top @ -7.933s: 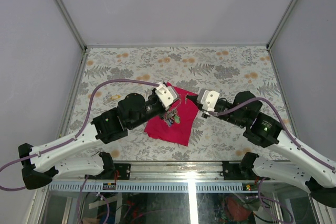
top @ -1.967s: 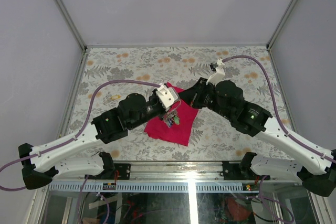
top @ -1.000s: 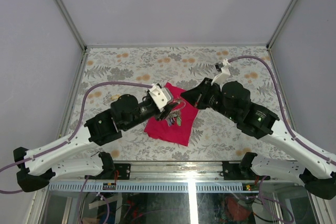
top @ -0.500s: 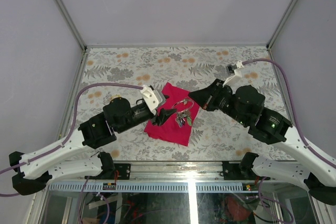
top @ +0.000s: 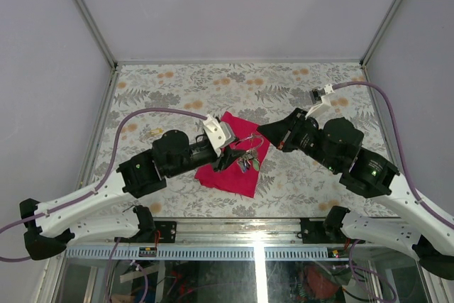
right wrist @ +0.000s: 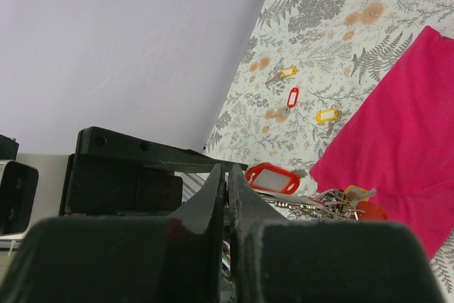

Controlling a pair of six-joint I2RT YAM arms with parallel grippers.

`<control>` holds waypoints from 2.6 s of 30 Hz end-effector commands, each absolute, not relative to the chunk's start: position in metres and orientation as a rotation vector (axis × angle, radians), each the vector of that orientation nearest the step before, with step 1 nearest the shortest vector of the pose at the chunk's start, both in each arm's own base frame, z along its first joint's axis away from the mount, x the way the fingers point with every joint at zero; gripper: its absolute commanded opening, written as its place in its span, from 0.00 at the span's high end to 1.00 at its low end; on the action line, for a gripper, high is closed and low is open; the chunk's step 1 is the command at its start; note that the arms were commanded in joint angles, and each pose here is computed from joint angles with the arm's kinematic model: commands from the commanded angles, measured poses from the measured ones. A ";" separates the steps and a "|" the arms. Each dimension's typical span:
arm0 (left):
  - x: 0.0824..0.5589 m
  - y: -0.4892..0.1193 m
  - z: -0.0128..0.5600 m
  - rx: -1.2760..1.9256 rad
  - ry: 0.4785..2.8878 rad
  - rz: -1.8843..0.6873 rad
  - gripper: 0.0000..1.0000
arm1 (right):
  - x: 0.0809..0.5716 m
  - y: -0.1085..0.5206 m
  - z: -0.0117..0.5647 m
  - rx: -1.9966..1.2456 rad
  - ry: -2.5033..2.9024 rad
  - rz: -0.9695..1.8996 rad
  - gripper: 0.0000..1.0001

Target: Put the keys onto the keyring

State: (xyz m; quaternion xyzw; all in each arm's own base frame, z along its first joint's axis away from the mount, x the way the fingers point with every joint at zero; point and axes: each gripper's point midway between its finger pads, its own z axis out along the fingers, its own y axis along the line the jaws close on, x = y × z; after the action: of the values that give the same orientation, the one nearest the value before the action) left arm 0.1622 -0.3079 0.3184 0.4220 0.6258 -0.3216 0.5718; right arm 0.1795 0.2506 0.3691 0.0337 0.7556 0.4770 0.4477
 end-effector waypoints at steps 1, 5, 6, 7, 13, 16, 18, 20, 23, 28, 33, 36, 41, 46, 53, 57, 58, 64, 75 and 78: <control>0.162 -0.315 0.344 0.939 1.397 -0.806 0.67 | 0.176 0.249 0.400 0.104 1.770 1.266 1.00; 0.163 -0.316 0.341 0.929 1.404 -0.806 0.91 | 0.175 0.249 0.399 0.097 1.773 1.263 1.00; 0.164 -0.316 0.340 0.926 1.407 -0.805 0.99 | 0.175 0.248 0.400 0.094 1.770 1.262 1.00; 0.164 -0.316 0.339 0.926 1.408 -0.807 1.00 | 0.175 0.248 0.400 0.089 1.770 1.260 1.00; 0.161 -0.320 0.339 0.923 1.401 -0.836 1.00 | 0.175 0.253 0.401 0.038 1.786 1.240 1.00; 0.160 -0.321 0.341 0.926 1.394 -0.850 1.00 | 0.175 0.257 0.397 0.013 1.805 1.233 1.00; 0.159 -0.322 0.342 0.924 1.390 -0.860 1.00 | 0.175 0.260 0.396 0.003 1.807 1.240 1.00; 0.158 -0.322 0.342 0.916 1.388 -0.869 1.00 | 0.175 0.262 0.396 -0.006 1.809 1.241 1.00; 0.156 -0.321 0.340 0.901 1.389 -0.887 1.00 | 0.175 0.264 0.395 -0.015 1.814 1.237 1.00; 0.156 -0.321 0.339 0.883 1.391 -0.900 1.00 | 0.172 0.277 0.393 -0.080 1.840 1.264 0.96; 0.158 -0.320 0.340 0.865 1.387 -0.897 1.00 | 0.162 0.298 0.390 -0.200 1.870 1.339 0.87; 0.158 -0.320 0.340 0.851 1.383 -0.904 1.00 | 0.155 0.310 0.388 -0.263 1.881 1.391 0.77; 0.157 -0.316 0.340 0.826 1.379 -0.913 1.00 | 0.152 0.309 0.395 -0.305 1.842 1.395 0.66; 0.154 -0.309 0.341 0.795 1.366 -0.933 1.00 | 0.156 0.285 0.407 -0.338 1.723 1.279 0.58; 0.144 -0.302 0.348 0.775 1.341 -0.985 1.00 | 0.152 0.251 0.406 -0.570 1.487 1.029 0.55; 0.136 -0.299 0.354 0.783 1.320 -1.024 1.00 | 0.141 0.244 0.397 -0.717 1.361 0.960 0.53; 0.134 -0.300 0.355 0.789 1.314 -1.035 1.00 | 0.138 0.244 0.396 -0.753 1.342 0.953 0.51; 0.115 -0.303 0.368 0.854 1.265 -1.122 1.00 | 0.126 0.250 0.379 -0.942 1.323 0.919 0.47; 0.093 -0.301 0.388 0.903 1.196 -1.221 1.00 | 0.120 0.256 0.354 -1.047 1.375 0.928 0.52; 0.090 -0.301 0.391 0.911 1.189 -1.235 1.00 | 0.120 0.259 0.347 -1.063 1.395 0.933 0.53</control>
State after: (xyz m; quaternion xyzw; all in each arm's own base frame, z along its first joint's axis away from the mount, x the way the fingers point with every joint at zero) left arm 0.1034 -0.3059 0.3349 0.4004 0.5712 -0.4820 0.5301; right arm 0.1245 0.2538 0.3483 -0.4306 0.5991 0.3872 0.5529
